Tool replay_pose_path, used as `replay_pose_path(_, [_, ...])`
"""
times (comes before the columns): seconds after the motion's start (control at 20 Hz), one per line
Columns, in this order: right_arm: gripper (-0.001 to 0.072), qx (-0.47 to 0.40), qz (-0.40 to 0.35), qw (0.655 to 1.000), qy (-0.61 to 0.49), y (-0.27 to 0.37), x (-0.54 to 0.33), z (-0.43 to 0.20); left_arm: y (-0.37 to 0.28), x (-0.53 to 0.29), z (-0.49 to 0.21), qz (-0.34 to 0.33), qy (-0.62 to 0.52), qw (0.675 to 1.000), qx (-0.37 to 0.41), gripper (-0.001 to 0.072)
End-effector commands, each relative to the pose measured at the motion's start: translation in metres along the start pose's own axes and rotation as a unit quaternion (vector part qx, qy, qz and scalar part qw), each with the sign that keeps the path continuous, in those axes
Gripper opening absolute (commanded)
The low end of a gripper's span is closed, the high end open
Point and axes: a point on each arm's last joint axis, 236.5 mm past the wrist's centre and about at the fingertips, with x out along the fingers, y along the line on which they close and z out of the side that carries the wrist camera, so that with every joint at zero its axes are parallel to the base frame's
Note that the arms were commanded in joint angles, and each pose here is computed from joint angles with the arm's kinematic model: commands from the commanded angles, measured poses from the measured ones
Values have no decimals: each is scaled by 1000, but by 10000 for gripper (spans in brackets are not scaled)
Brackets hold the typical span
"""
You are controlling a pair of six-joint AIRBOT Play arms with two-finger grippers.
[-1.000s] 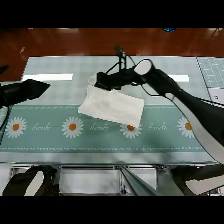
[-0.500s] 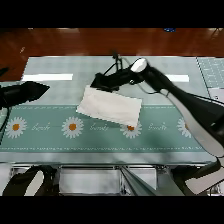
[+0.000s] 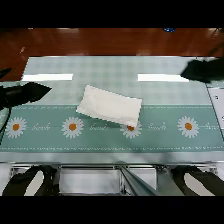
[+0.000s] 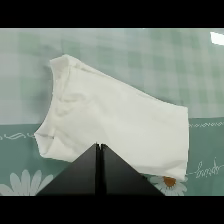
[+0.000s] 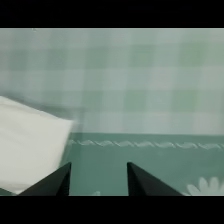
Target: Fold the shirts.
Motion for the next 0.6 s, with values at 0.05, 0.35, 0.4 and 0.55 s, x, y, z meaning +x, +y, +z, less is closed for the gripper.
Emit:
replay_pose_path(0.05, [418, 149, -32, 988, 9, -72, 41, -94, -1, 0, -4, -2, 8, 1000, 0, 24])
replay_pose_path(0.35, [418, 280, 169, 938, 113, 13, 148, -150, -2, 0, -9, -5, 20, 1000, -1, 23])
replay_pose_path(0.4, [417, 280, 187, 931, 142, 29, 161, -157, -2, 0, -10, -5, 21, 1000, -1, 23])
replay_pose_path(0.55, [406, 263, 219, 914, 217, 69, 190, -174, -2, 0, -10, -5, 22, 1000, -1, 23])
